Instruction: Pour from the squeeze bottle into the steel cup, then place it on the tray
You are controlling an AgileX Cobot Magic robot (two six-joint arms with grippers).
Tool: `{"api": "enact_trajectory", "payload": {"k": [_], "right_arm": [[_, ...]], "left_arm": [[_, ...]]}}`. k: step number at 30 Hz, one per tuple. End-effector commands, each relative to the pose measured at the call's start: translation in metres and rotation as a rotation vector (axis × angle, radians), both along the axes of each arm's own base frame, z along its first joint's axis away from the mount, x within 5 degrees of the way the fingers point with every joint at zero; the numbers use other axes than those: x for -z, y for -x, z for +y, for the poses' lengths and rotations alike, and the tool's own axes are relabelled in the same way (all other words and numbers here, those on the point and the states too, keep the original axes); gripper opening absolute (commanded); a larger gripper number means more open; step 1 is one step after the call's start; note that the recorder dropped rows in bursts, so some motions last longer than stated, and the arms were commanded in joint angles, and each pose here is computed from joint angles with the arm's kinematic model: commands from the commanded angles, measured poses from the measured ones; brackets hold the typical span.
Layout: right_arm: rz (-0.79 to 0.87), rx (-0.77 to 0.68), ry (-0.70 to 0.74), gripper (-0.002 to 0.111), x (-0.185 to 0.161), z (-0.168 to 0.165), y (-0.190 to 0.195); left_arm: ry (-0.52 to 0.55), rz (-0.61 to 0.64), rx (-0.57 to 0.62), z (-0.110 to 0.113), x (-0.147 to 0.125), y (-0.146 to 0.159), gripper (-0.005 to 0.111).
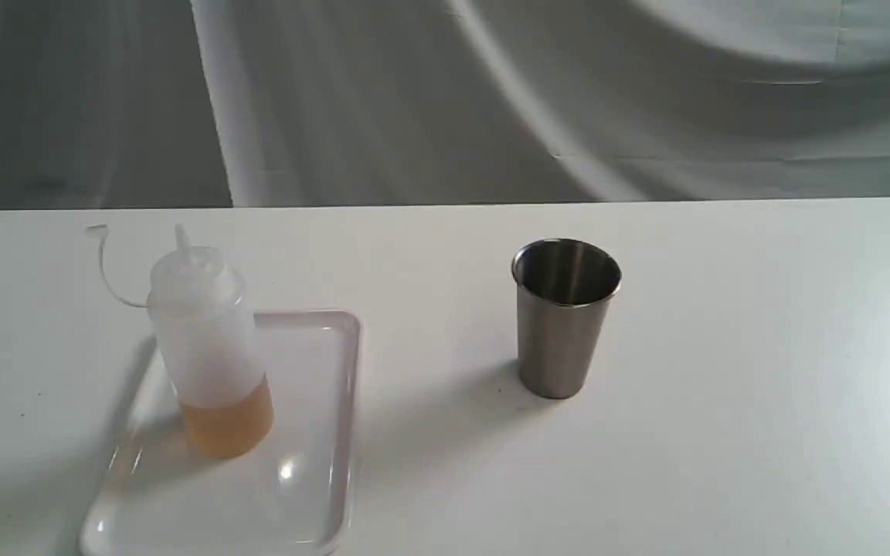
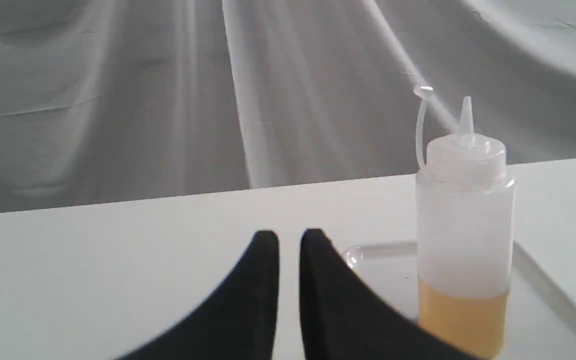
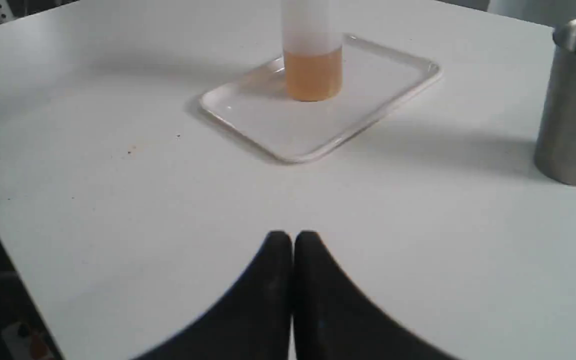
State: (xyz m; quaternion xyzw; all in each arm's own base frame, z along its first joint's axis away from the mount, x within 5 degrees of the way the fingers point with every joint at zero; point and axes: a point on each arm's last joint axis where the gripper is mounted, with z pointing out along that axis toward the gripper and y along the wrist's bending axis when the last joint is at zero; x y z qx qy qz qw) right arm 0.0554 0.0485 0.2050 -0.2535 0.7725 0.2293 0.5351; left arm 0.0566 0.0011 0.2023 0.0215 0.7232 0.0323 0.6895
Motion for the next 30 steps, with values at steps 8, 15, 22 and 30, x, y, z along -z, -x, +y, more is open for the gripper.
{"api": "enact_trajectory", "payload": {"k": [8, 15, 22, 30], "right_arm": [[-0.01, 0.126, -0.085, 0.0, 0.021, -0.014, 0.007], [-0.071, 0.251, -0.123, 0.0, 0.018, -0.023, 0.007], [-0.042, 0.371, -0.097, 0.0, 0.022, -0.029, 0.005], [-0.05, 0.526, -0.094, 0.0, 0.022, -0.037, 0.003]], "left_arm": [[0.004, -0.002, 0.005, 0.0, 0.001, 0.0, 0.008], [0.002, -0.002, 0.005, 0.0, 0.001, 0.0, 0.008], [0.002, -0.002, 0.005, 0.0, 0.001, 0.0, 0.008], [0.004, -0.002, 0.005, 0.0, 0.001, 0.0, 0.008]]}}
